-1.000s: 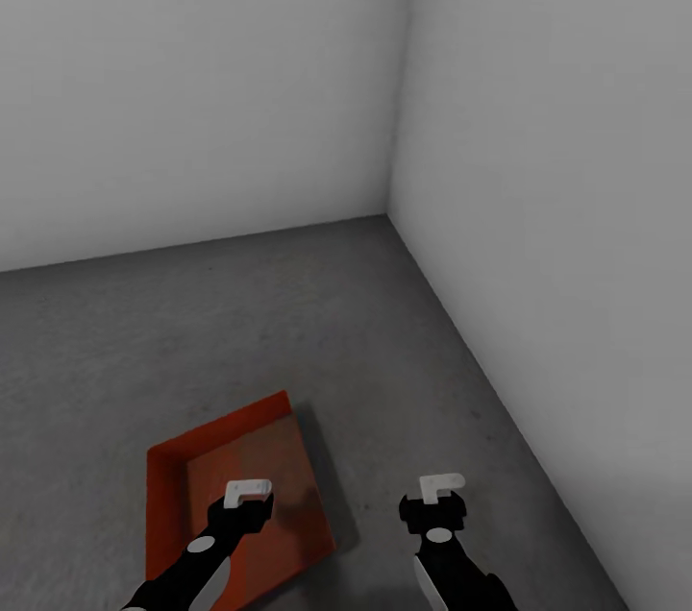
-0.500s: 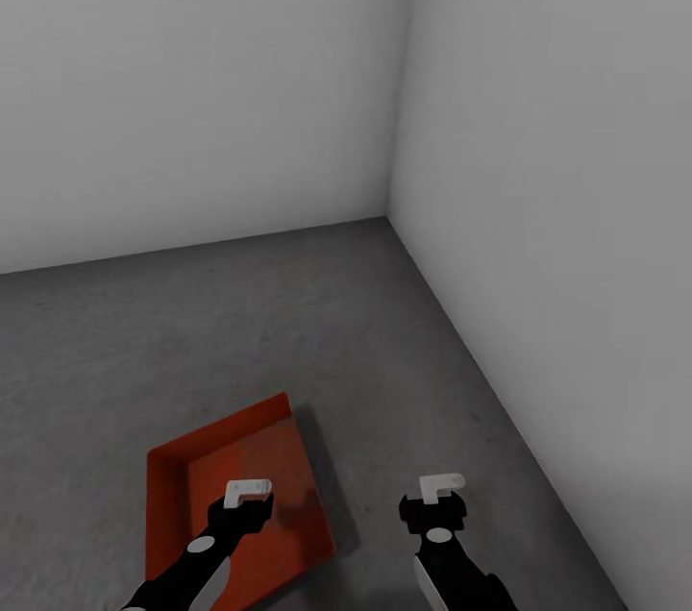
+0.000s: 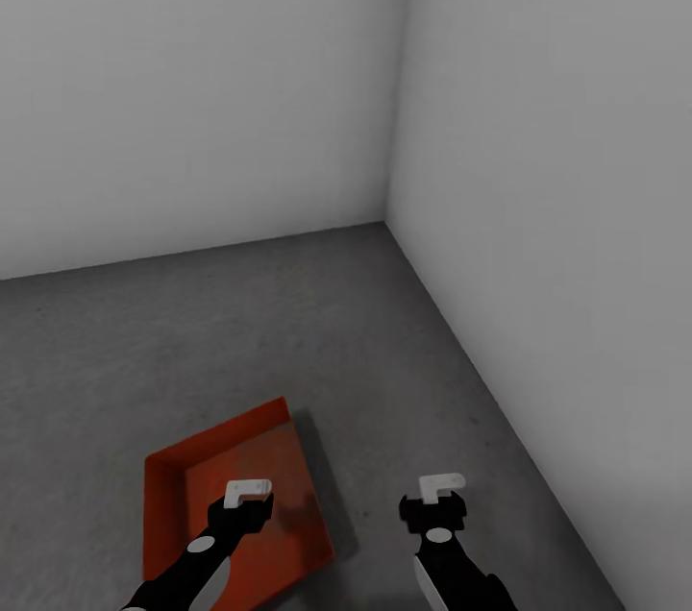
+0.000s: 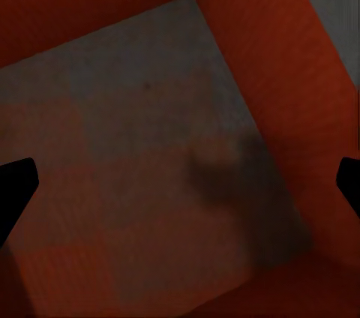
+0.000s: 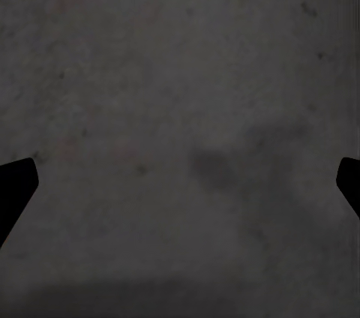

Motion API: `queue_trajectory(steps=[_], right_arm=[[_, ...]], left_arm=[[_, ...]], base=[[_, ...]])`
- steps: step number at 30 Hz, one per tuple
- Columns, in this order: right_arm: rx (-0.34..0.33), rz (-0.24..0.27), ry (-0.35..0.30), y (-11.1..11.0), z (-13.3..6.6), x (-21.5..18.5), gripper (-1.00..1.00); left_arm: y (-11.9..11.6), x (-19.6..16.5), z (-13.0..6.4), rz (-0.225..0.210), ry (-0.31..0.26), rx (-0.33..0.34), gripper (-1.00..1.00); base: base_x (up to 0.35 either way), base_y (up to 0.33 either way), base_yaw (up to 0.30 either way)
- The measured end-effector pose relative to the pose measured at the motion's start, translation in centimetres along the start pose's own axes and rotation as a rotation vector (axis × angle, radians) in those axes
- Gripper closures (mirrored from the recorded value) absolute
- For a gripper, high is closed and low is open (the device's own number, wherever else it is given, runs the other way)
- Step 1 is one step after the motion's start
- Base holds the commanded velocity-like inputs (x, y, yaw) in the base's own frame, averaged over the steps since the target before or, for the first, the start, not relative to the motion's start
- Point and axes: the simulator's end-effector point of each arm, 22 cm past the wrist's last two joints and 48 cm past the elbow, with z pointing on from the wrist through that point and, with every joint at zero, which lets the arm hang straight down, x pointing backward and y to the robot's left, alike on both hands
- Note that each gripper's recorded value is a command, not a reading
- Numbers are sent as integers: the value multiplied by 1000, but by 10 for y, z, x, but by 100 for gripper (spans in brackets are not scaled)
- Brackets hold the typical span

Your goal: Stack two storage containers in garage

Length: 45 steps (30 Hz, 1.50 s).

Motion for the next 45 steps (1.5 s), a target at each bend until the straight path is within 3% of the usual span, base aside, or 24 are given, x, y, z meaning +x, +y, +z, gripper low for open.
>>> queue_trajectory(steps=[29, 35, 45], right_arm=[[1, 5, -37, -3, -7, -18, -100], [-57, 0, -38, 7, -7, -18, -100], [-75, 4, -38, 11, -8, -18, -100]], left_arm=[[-1, -20, -6, 2, -38, 3, -100], [-1, -20, -6, 2, -38, 3, -100], [-2, -21, -7, 2, -40, 3, -100]], base=[[0, 0, -49], [0, 0, -1], [0, 0, 0]])
